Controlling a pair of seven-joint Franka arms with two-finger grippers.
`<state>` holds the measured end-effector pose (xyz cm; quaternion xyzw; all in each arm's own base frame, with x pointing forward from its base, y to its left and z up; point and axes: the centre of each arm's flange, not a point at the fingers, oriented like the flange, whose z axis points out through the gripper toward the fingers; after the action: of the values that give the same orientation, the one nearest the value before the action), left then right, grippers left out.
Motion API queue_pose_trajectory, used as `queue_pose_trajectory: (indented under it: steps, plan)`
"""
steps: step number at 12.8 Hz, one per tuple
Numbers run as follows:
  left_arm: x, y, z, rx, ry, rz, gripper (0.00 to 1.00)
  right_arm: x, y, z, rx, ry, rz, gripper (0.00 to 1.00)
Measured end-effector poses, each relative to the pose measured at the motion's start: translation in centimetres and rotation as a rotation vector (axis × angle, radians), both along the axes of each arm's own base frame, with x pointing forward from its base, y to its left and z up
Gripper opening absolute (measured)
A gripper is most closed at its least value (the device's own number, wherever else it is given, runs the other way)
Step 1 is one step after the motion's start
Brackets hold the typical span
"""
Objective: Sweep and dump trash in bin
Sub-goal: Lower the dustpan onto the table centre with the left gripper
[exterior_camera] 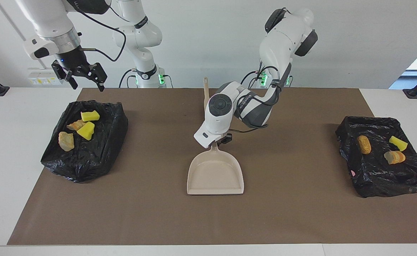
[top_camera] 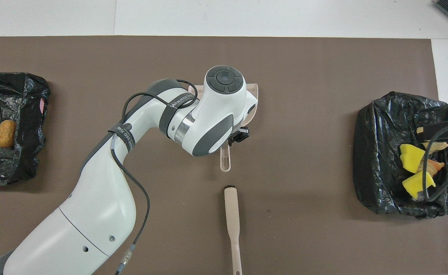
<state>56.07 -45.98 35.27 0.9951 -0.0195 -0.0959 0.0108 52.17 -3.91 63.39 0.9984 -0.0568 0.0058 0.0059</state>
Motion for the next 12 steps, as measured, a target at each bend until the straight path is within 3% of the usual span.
queue_pose_trajectory:
  steps: [4,9,10,12]
  plan:
    - [-0.1,-0.4,0.1,-0.009,-0.009,0.013,0.36,0.0,0.1,0.0,0.002,0.001,0.002,1.00]
    - [0.0,-0.5,1.8,-0.015,-0.041,0.008,0.94,0.0,0.3,-0.2,0.003,0.006,-0.012,1.00]
    - [-0.1,-0.3,3.2,-0.019,-0.062,-0.003,1.00,0.0,0.3,-0.3,0.003,0.007,-0.012,1.00]
    - [-0.5,1.5,5.9,0.009,-0.108,-0.062,1.00,0.0,0.3,-0.3,0.003,0.010,-0.012,1.00]
